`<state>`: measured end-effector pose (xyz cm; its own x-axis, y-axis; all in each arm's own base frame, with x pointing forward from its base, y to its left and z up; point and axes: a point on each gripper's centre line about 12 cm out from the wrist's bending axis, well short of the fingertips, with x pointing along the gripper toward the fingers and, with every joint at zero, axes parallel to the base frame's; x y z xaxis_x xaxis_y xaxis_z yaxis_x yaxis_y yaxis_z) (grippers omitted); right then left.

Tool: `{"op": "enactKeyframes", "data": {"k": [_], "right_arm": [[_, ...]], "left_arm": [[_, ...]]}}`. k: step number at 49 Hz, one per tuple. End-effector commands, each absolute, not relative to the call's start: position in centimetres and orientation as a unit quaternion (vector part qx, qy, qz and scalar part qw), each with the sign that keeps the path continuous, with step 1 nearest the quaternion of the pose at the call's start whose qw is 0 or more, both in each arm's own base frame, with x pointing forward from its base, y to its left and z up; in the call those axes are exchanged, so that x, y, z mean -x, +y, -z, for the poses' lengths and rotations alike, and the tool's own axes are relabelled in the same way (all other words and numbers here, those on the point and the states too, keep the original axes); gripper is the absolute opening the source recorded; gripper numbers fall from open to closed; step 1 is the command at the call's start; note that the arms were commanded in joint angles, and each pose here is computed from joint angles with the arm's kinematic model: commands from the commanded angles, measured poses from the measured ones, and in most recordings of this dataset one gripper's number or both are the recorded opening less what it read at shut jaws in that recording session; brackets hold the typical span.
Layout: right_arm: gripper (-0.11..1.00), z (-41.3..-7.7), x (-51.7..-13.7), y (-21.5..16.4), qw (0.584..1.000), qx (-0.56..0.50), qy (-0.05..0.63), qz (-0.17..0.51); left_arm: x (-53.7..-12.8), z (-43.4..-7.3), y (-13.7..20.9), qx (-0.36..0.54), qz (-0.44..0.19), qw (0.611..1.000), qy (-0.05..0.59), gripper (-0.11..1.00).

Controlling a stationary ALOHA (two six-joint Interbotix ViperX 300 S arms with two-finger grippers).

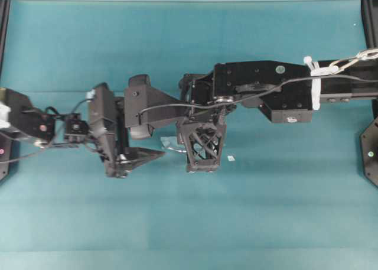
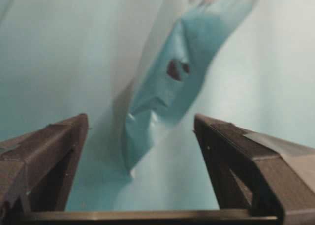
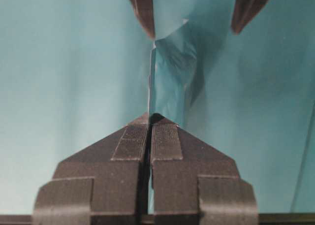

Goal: Hand over the silver zip bag and make it stand upright.
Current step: 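Move the open left gripper onto the bag's left edge and close it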

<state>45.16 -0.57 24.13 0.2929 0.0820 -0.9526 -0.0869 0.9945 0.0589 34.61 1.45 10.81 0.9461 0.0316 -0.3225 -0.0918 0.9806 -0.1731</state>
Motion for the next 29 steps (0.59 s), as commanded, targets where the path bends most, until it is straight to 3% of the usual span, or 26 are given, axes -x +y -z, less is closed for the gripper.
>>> {"op": "enactKeyframes", "data": {"k": [1,29], "right_arm": [[-0.01,-25.0,-45.3,-0.5,0.812,0.004,0.581,-0.052],[-0.01,-25.0,-45.5,-0.7,0.813,0.002,0.580,-0.049]], "left_arm": [[-35.7,-10.9,1.4,0.096,-0.028,0.985,0.143,0.93],[-40.2,-9.7,1.6,0.105,-0.027,0.987,0.120,0.92]]}}
